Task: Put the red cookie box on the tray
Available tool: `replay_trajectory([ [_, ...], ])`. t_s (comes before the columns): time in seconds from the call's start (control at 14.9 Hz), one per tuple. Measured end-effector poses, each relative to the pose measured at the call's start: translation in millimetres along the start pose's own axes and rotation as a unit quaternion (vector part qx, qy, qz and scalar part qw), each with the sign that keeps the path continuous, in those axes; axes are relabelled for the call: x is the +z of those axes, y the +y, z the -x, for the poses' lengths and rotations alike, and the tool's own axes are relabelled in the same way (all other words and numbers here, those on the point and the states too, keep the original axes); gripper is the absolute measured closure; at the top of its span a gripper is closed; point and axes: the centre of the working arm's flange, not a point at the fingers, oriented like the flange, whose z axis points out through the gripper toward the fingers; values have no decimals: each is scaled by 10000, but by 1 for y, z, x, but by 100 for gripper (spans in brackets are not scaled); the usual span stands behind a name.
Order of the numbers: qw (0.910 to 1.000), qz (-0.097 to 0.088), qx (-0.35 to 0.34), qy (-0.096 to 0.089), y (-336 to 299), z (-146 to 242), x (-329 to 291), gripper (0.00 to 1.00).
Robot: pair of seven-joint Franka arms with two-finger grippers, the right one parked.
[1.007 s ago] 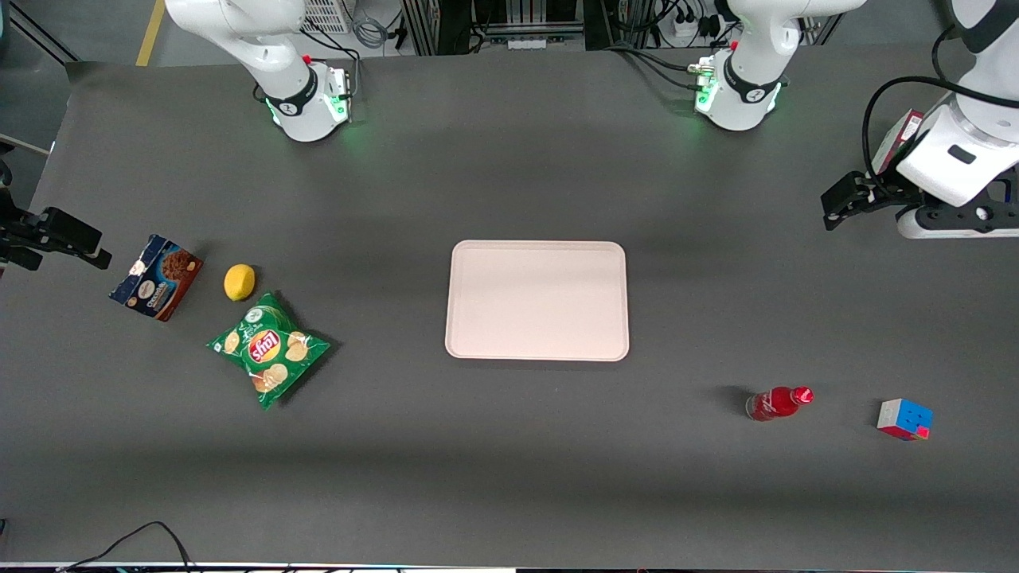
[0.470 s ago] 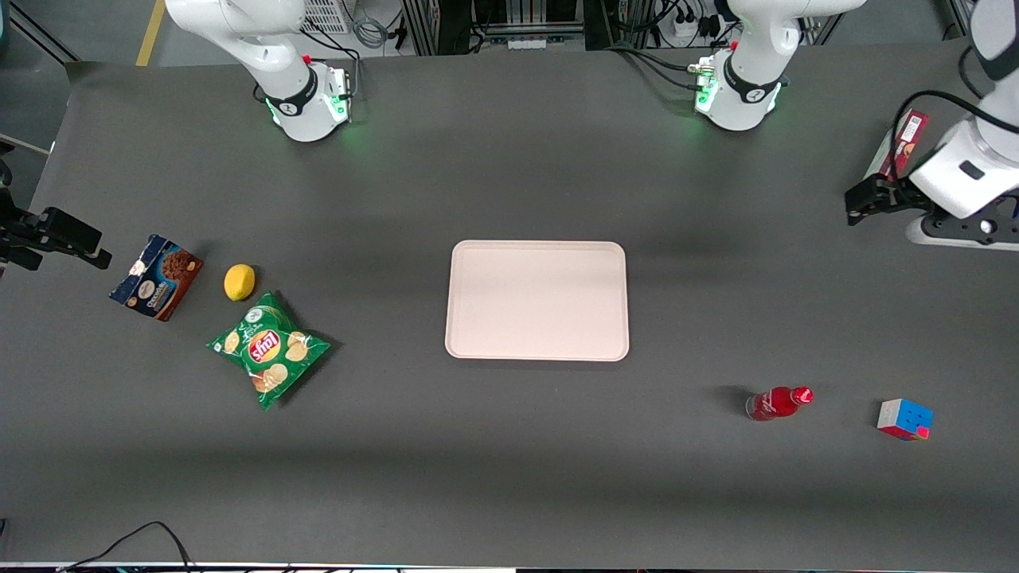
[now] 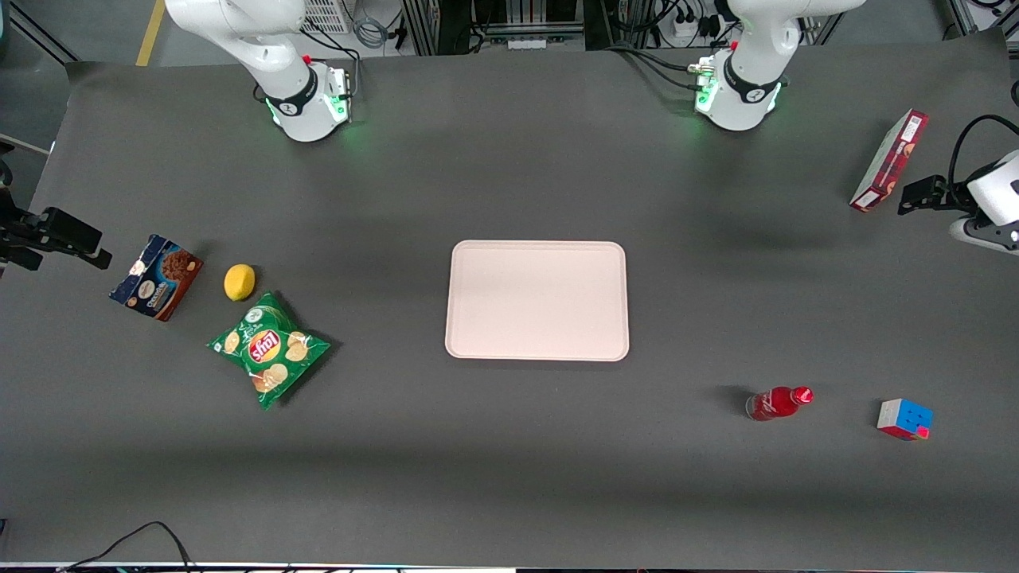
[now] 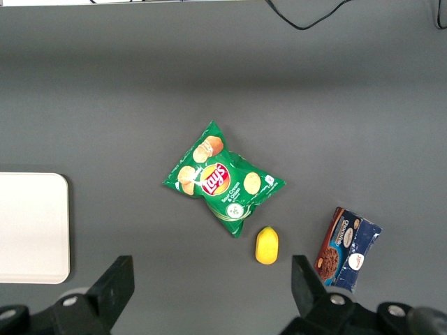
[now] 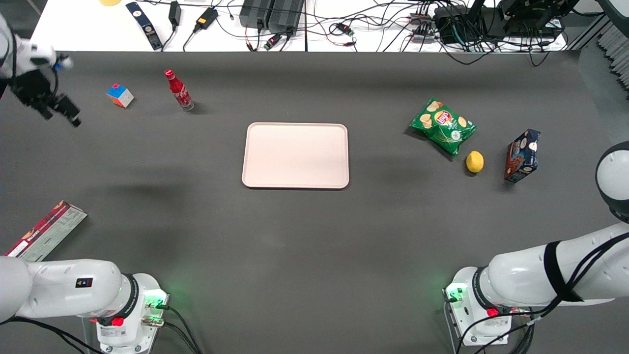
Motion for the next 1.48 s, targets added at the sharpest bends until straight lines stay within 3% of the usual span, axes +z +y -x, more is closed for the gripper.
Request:
replay_trajectory([
  [0.27,9966,-47,825,-63,-23,41,86,0],
  [0.47,9904,-28,1375,137,-42,81,135,0],
  [0.6,9892,28,1460,146,-56,110,153,0],
  [0.81,9894,19,1452,-33,-80,153,168,0],
  [1.01,9895,33,1445,8,-89,187,189,0],
  [1.21,9890,85,1476,-51,-84,199,203,0],
  [1.48,9894,3,1448,-63,-82,214,217,0],
])
